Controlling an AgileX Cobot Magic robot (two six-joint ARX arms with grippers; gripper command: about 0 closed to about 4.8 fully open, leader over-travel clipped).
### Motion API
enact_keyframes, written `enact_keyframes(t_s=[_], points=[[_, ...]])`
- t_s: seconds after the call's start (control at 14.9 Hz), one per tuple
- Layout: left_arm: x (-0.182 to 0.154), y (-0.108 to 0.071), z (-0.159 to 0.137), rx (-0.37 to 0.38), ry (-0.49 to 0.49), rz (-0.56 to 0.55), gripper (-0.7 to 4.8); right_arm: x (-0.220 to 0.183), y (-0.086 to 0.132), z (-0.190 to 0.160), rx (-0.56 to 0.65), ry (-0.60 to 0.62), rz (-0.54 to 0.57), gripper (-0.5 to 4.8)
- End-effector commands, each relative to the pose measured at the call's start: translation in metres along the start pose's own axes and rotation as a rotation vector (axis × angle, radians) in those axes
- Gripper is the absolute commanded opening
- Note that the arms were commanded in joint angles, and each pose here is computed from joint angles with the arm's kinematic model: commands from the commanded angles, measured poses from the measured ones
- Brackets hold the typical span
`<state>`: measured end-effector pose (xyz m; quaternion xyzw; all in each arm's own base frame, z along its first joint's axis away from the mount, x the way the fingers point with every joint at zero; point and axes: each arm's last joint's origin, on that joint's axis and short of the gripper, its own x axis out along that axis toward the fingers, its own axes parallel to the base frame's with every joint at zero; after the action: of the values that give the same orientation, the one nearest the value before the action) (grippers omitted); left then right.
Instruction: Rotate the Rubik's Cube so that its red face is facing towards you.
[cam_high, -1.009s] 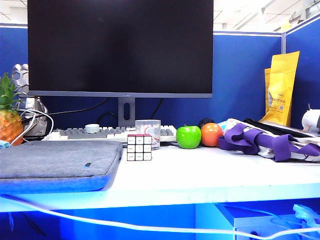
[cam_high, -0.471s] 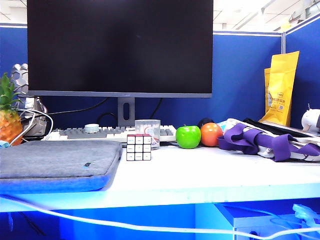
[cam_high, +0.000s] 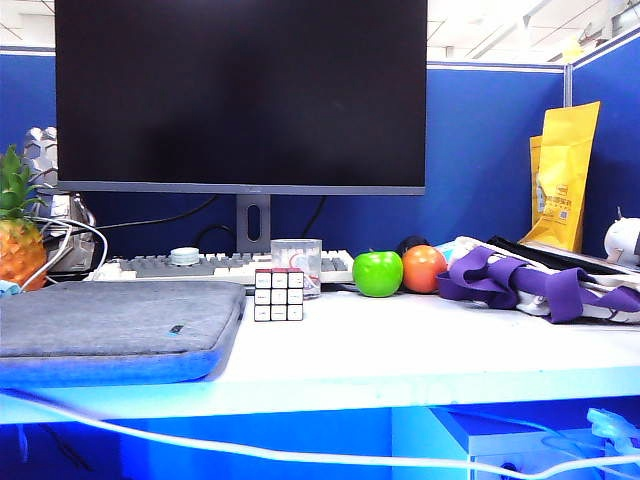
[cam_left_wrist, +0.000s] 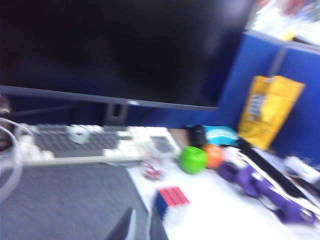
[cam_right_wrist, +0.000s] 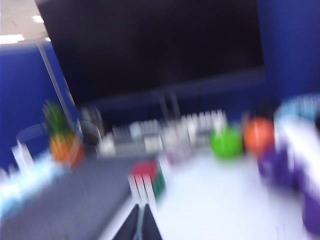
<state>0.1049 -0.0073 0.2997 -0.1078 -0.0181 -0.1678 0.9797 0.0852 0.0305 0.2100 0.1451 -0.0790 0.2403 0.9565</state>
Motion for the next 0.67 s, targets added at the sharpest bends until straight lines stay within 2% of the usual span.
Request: enact_keyframes(t_s=[0.07,0.2,0.47,0.67], points=[[0.042,0.008,0.03,0.091,0.149,-0.003,0.62,0.019,0.011,0.049,-0.037,-0.001,-0.01,0.08],[0.079,0.019,0.035,0.038,0.272,-0.065,0.63,0.061,0.011,0.065,0.018,0.205,0.05,0.09],[0.145,0.04,0.033,-0.119,0.484,-0.208,0.62,0.172,0.0,0.064,0.195,0.558,0.258,0.1],[0.185,0.044,0.018,-0.14,0.561,-0.239,0.62,0.238,-0.014,0.057,0.24,0.628,0.331,0.1]])
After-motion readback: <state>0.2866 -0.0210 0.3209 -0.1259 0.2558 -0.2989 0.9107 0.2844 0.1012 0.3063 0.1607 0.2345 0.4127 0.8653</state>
